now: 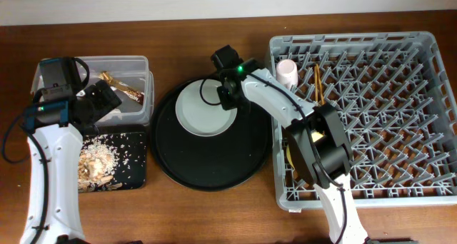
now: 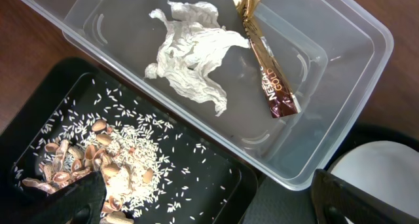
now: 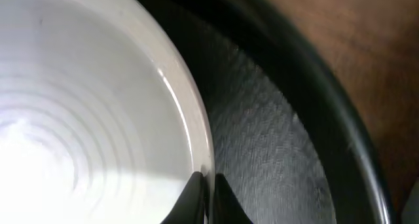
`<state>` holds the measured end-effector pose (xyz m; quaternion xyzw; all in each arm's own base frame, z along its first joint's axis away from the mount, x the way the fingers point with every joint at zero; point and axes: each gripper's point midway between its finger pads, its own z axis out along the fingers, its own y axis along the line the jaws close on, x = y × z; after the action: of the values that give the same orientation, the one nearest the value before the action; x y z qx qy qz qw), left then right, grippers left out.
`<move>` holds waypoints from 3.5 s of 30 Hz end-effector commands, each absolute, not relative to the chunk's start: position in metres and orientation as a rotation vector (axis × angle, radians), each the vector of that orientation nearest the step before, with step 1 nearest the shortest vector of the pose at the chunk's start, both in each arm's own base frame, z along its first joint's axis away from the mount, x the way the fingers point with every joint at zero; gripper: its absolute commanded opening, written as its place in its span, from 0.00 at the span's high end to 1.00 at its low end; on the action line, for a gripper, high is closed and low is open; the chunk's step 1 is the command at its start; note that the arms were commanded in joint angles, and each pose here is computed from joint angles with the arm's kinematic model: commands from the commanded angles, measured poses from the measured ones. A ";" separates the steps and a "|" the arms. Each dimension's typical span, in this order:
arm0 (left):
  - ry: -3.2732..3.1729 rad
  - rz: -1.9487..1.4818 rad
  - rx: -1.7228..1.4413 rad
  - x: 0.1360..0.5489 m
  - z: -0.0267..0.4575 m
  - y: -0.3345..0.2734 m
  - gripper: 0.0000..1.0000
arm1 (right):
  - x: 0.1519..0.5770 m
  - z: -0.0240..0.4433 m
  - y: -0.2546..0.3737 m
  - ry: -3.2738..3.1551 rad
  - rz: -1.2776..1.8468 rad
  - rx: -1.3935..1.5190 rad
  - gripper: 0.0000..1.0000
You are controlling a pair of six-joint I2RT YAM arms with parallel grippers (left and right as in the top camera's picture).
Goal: Sort waste into correct bins and load items into the dishwasher rack
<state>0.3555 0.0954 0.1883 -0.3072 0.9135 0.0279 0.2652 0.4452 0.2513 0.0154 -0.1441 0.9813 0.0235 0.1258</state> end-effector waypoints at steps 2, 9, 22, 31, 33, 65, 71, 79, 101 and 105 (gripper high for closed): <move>2.444 0.077 -0.810 0.357 0.199 0.097 0.01 | 0.456 0.118 0.248 2.699 0.035 -0.478 0.96; 2.444 0.077 -0.810 0.357 0.199 0.097 0.01 | 0.422 0.336 0.065 2.197 -0.955 -0.052 0.96; 2.444 0.077 -0.810 0.357 0.199 0.097 0.01 | 0.418 0.264 -0.061 2.530 -1.043 0.225 0.96; 2.444 0.077 -0.810 0.357 0.199 0.097 0.01 | 0.422 0.230 -0.061 2.593 -1.106 0.177 0.96; 2.444 0.077 -0.810 0.357 0.199 0.097 0.01 | 0.422 0.227 -0.059 2.607 -1.082 0.175 0.96; 2.444 0.077 -0.810 0.357 0.199 0.097 0.01 | 0.448 0.234 0.026 2.654 -0.257 0.153 0.37; 2.444 0.077 -0.810 0.357 0.199 0.097 0.01 | 0.435 0.271 0.074 2.610 0.152 0.067 0.02; 2.444 0.077 -0.810 0.357 0.199 0.097 0.01 | 0.435 0.270 0.074 2.612 0.151 0.068 0.01; 2.444 0.077 -0.810 0.357 0.199 0.097 0.01 | 0.153 0.483 -0.005 1.903 0.087 0.167 0.02; 2.444 0.077 -0.810 0.357 0.199 0.097 0.01 | 0.122 0.414 -0.010 1.882 0.094 0.169 0.01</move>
<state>0.3548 0.0951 0.1880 -0.3071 0.9140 0.0277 0.2635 0.1263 -0.0067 0.4596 0.0664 0.7974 0.0481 0.5979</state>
